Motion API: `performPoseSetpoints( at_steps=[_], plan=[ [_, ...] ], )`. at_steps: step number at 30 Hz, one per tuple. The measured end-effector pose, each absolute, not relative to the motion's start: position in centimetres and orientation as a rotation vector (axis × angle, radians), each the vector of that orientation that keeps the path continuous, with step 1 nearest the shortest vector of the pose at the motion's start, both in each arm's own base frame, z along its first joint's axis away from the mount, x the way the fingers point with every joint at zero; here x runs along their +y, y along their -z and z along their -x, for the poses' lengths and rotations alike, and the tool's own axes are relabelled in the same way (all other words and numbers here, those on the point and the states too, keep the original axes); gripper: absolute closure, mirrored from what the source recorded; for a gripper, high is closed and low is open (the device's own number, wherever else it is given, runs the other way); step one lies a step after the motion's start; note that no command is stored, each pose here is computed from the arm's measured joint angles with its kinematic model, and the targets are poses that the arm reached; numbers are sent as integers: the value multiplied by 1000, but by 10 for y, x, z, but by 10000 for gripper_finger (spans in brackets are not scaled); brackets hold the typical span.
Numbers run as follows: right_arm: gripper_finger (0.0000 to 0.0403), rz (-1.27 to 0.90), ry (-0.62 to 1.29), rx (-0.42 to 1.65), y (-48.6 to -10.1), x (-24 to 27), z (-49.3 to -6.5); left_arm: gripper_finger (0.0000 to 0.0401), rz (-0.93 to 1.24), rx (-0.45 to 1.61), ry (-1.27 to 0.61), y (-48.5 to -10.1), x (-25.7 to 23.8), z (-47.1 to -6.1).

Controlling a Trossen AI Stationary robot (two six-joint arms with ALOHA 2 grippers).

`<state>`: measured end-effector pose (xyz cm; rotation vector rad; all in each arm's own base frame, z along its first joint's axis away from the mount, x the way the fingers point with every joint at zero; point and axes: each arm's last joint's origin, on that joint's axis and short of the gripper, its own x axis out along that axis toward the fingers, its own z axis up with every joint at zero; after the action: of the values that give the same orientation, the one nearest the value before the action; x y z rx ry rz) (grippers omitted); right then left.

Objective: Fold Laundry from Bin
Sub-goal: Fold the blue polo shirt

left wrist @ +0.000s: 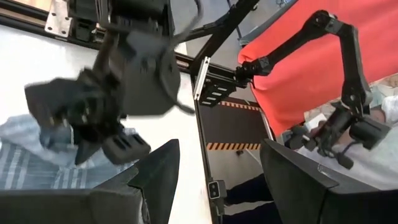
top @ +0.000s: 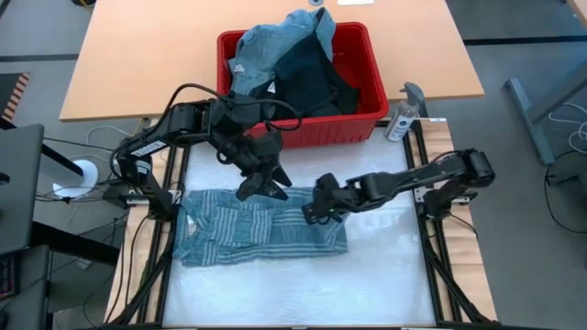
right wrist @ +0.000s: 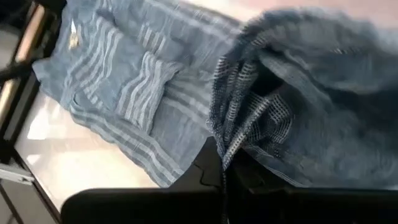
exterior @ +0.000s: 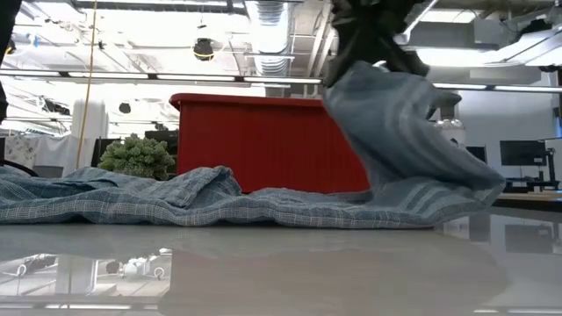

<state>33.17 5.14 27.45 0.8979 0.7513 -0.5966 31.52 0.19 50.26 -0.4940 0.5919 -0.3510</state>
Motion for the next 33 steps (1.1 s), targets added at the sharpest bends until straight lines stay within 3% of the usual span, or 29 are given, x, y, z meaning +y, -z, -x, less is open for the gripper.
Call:
performPoseSetpoints(
  at_steps=[13, 27, 33],
  plan=[
    [382, -828, 513, 839, -262, 46, -390, 186, 497, 640, 346, -498, 2, -313],
    [374, -869, 448, 860, -250, 46, -402, 186, 481, 637, 351, -498, 2, -313],
    [342, -855, 437, 854, -251, 45, -403, 186, 471, 636, 354, -498, 2, -313]
  ],
)
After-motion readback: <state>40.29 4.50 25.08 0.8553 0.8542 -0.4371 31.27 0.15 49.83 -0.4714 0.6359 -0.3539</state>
